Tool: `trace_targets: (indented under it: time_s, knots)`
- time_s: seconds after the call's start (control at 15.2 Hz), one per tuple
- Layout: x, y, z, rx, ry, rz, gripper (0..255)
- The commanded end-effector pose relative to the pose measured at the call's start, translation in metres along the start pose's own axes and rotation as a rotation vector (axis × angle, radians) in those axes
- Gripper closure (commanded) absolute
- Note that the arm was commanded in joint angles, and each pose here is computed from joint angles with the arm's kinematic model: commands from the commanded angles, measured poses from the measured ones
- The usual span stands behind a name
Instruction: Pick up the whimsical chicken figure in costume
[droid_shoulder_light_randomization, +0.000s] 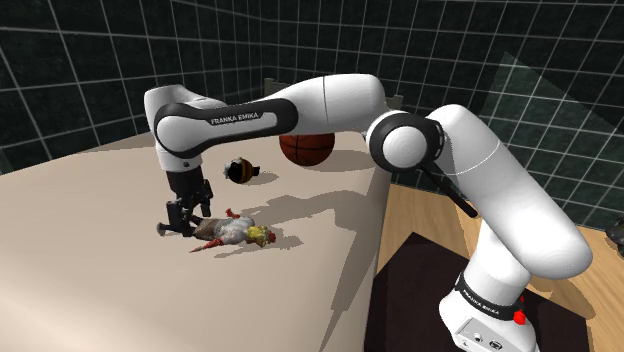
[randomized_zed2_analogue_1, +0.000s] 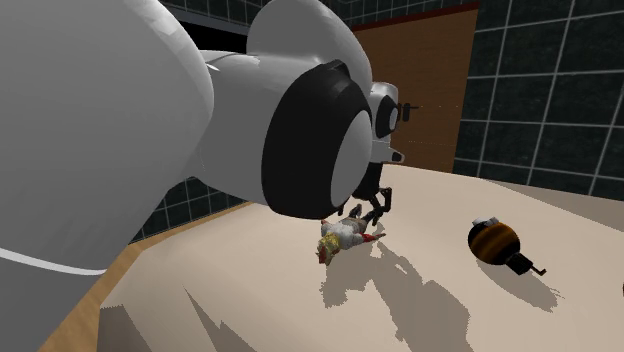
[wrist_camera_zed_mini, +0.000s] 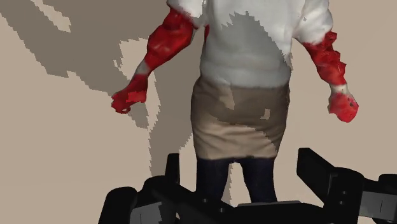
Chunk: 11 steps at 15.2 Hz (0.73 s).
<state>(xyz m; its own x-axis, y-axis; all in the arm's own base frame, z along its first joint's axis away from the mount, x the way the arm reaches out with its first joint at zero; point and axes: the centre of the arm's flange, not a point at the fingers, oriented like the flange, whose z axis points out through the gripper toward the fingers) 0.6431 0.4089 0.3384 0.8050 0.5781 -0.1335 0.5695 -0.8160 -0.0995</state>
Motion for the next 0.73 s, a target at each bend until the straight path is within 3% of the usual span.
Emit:
trace_targets:
  time_s: [0.0,0.07,0.66]
  knots:
    - [0.0004,0.0001,0.0033,0.000,0.001,0.000,0]
    - [0.0006,-0.0003,0.0035,0.000,0.001,0.000,255]
    - [0.0004,0.0001,0.0033,0.000,0.001,0.000,255]
